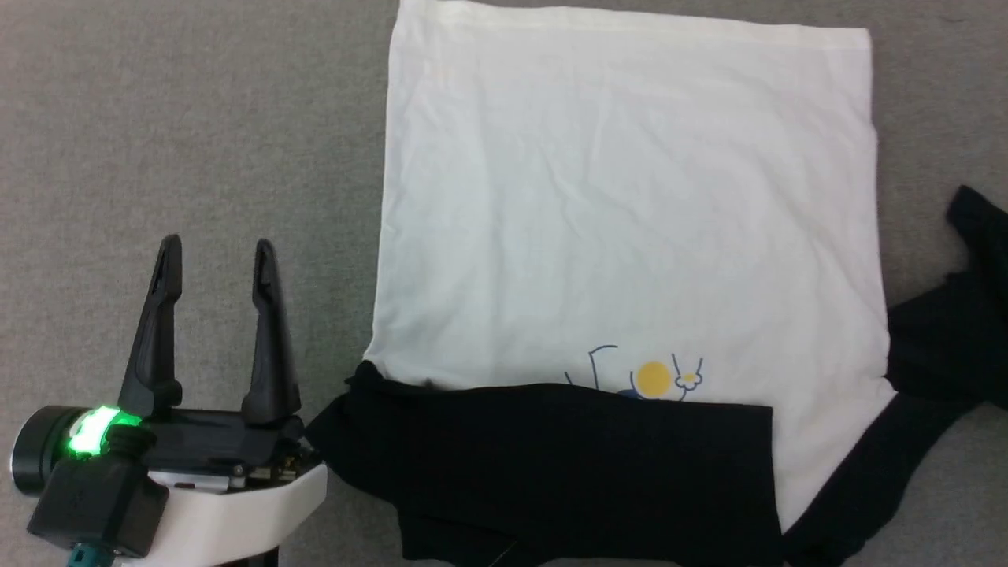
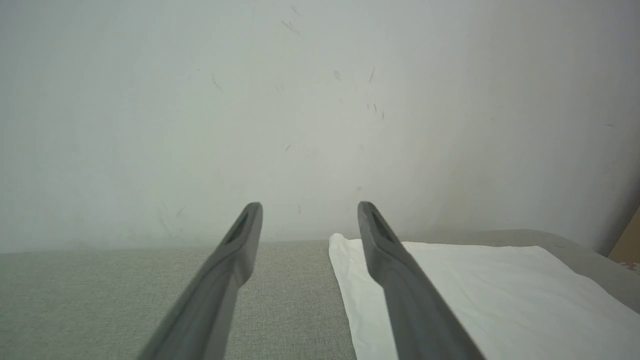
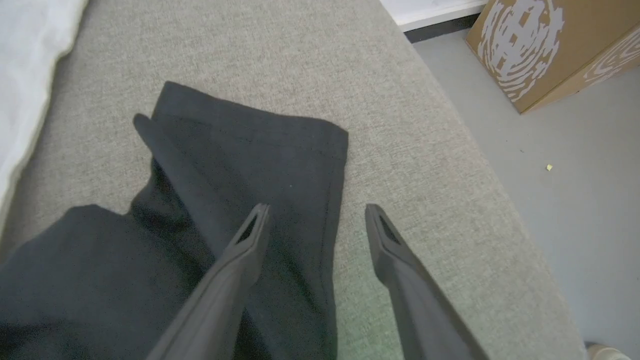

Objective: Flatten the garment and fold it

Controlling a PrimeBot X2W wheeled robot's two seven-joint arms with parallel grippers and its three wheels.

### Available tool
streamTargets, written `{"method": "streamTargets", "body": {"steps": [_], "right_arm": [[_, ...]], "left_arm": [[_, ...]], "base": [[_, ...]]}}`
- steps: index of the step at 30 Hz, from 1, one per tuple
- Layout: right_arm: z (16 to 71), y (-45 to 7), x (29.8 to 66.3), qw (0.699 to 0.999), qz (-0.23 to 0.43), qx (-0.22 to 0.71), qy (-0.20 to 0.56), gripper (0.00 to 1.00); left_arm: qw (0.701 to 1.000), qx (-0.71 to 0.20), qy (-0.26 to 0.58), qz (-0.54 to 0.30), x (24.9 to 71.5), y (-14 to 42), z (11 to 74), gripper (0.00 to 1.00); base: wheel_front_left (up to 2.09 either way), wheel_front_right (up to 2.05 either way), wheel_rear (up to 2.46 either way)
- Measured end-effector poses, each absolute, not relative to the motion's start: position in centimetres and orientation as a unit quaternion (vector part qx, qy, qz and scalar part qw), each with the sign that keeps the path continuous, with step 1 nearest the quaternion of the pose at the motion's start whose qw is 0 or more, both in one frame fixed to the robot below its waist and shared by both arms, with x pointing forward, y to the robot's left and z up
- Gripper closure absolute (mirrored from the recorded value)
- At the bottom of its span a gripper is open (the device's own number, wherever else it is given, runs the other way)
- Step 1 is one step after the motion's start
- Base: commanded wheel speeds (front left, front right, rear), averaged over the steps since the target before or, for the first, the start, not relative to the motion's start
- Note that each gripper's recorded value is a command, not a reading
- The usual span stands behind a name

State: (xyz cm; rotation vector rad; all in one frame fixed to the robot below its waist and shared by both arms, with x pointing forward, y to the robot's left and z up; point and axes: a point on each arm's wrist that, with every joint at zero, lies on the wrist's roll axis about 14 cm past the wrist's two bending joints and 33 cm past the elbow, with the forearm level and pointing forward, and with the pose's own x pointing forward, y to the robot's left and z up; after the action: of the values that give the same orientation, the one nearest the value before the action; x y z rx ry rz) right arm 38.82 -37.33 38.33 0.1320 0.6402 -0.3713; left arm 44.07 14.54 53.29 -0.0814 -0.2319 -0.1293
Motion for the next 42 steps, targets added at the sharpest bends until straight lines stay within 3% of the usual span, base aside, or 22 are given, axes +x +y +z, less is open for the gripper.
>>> {"method": "streamTargets", "body": {"steps": [9, 10, 11, 12, 20, 27, 42], "right_arm": [[36.2, -36.9, 41.2, 0.926, -0.175, 0.058, 0.329, 0.00], [36.0, -37.0, 41.3, 0.926, -0.175, 0.059, 0.330, 0.50], [35.9, -37.0, 41.5, 0.925, -0.175, 0.060, 0.332, 0.86], [35.7, -36.9, 41.6, 0.924, -0.174, 0.061, 0.336, 1.00], [37.5, -37.4, 41.6, 0.930, -0.184, 0.063, 0.313, 1.00], [42.5, -39.6, 40.9, 0.946, -0.212, 0.048, 0.239, 1.00], [54.9, -44.2, 35.6, 0.958, -0.268, 0.015, 0.104, 1.00]], "left_arm": [[0.993, -0.030, -0.098, -0.052, 44.6, 15.5, 51.8, 0.00], [0.994, -0.030, -0.097, -0.051, 44.7, 15.6, 51.7, 0.00], [0.994, -0.030, -0.095, -0.051, 44.7, 15.6, 51.6, 0.00], [0.994, -0.029, -0.094, -0.050, 44.8, 15.6, 51.5, 0.00], [0.993, -0.030, -0.102, -0.049, 44.5, 15.5, 52.2, 0.00], [0.991, -0.036, -0.125, -0.044, 43.6, 15.7, 54.2, 0.00], [0.985, -0.046, -0.167, -0.019, 37.8, 17.3, 58.7, 0.00]], "base": [[0.00, 0.00, 0.00], [0.00, 0.00, 0.00], [0.00, 0.00, 0.00], [0.00, 0.00, 0.00], [0.00, 0.00, 0.00], [0.00, 0.00, 0.00], [0.00, 0.00, 0.00]]}}
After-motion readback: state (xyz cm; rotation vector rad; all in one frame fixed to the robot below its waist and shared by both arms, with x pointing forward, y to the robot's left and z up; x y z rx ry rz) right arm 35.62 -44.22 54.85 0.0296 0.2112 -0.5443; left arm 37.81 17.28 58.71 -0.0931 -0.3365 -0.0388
